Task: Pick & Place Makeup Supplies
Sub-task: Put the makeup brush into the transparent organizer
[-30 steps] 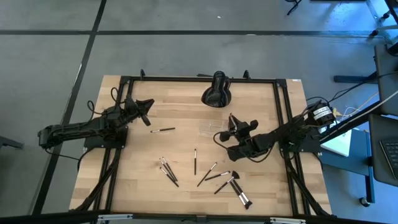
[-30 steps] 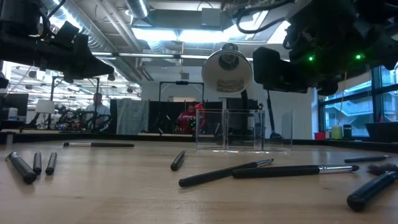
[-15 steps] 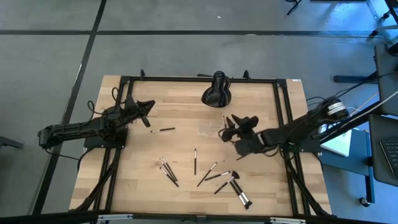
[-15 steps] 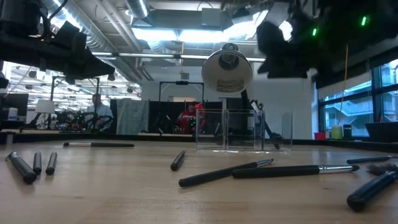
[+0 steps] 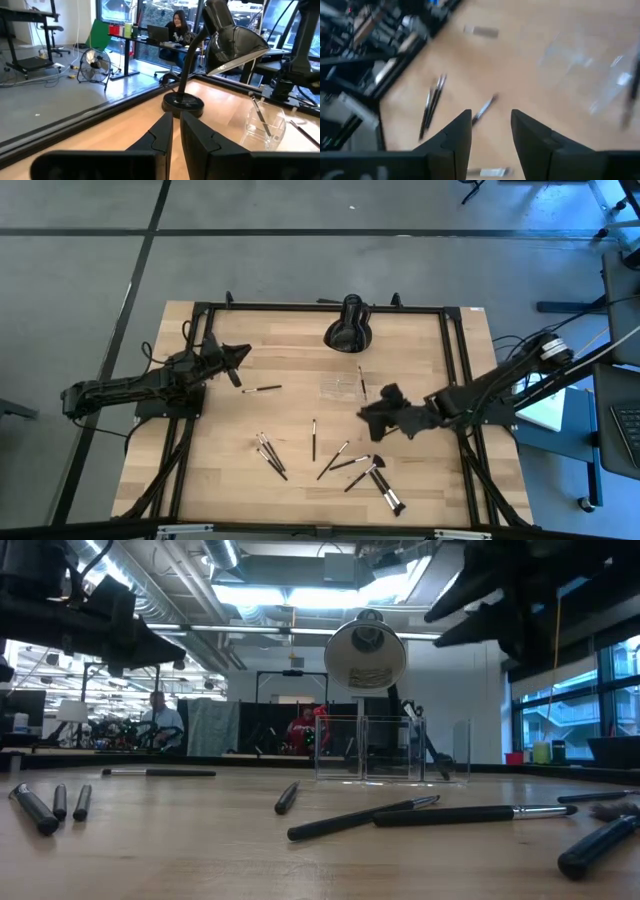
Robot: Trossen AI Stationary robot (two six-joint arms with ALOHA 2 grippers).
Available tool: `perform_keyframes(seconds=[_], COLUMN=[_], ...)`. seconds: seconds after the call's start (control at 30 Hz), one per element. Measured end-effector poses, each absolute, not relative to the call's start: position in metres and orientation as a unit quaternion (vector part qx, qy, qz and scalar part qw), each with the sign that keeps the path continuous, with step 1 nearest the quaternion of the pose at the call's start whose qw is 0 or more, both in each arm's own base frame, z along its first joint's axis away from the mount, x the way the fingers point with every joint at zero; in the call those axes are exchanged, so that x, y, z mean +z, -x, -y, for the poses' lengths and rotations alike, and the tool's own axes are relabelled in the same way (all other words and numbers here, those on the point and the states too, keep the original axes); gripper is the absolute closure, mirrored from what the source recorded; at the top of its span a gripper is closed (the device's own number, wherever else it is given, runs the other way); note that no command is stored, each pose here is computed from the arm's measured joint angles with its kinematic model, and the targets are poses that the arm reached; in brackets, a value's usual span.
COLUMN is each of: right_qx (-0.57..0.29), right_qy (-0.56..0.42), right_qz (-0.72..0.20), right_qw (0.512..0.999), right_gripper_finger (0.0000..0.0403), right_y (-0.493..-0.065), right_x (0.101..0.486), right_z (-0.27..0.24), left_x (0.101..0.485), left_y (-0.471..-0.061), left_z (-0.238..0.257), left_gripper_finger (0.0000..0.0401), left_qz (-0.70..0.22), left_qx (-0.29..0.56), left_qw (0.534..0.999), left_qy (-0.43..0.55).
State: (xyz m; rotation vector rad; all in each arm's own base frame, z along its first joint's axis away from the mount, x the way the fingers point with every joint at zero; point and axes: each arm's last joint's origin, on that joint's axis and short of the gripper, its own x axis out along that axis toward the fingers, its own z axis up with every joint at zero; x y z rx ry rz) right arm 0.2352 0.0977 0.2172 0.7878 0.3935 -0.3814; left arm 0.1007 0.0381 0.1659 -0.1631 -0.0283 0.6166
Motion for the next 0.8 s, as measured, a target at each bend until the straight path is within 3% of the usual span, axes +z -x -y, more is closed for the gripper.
perform_keyframes(seconds=[0.2, 0.43, 0.6, 0.8], right_qx=[-0.125, -0.107, -0.096, -0.011], right_qy=[-0.391, -0.307, -0.211, -0.119], right_qz=[-0.262, -0.445, -0.522, -0.510], right_qw=[0.874, 0.834, 0.821, 0.852], right_gripper_finger=[0.0266, 0.0266, 0.0266, 0.0266], right_y=[-0.247, -0.256, -0.267, -0.288], right_x=[0.184, 0.152, 0.166, 0.187], right_z=[-0.126, -0.143, -0.151, -0.163], left_x=[0.164, 0.163, 0.163, 0.164], left_y=[-0.101, -0.101, -0.101, -0.101], left_z=[-0.038, -0.038, -0.037, -0.037], left_gripper_finger=[0.0368, 0.0368, 0.0368, 0.0368], left_qz=[0.005, 0.005, 0.008, 0.008], left_qx=[0.304, 0.296, 0.291, 0.291], left_qw=[0.949, 0.951, 0.951, 0.951], left_qy=[0.082, 0.095, 0.106, 0.106])
